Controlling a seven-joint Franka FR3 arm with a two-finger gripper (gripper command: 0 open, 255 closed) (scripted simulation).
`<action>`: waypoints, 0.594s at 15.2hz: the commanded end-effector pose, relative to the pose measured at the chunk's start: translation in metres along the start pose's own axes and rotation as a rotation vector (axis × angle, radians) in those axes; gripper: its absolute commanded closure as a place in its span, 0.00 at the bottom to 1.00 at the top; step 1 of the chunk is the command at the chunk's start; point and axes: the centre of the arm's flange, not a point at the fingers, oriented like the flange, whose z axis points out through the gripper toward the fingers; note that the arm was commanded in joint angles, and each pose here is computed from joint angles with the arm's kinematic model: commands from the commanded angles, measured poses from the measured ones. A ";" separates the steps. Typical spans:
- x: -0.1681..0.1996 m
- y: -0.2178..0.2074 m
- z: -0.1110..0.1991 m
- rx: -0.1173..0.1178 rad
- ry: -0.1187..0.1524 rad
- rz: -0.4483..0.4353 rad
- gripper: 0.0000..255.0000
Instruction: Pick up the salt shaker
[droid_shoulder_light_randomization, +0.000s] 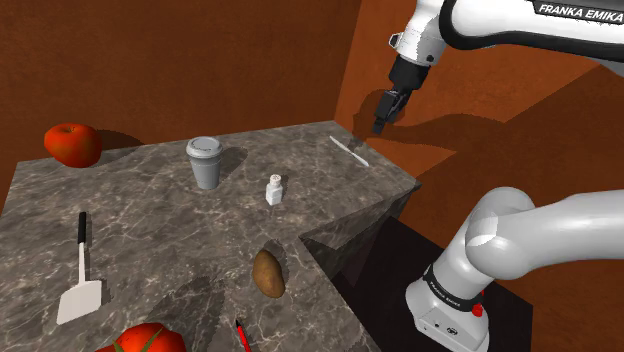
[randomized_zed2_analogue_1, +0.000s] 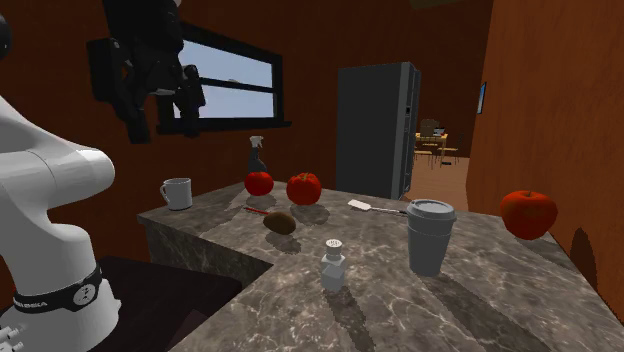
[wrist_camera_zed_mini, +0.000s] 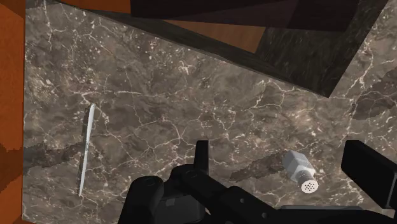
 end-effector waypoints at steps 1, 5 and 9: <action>0.000 0.000 0.000 0.000 0.000 0.000 0.00; 0.035 -0.026 0.033 0.001 -0.016 0.016 0.00; 0.069 -0.052 0.066 0.002 -0.031 0.032 0.00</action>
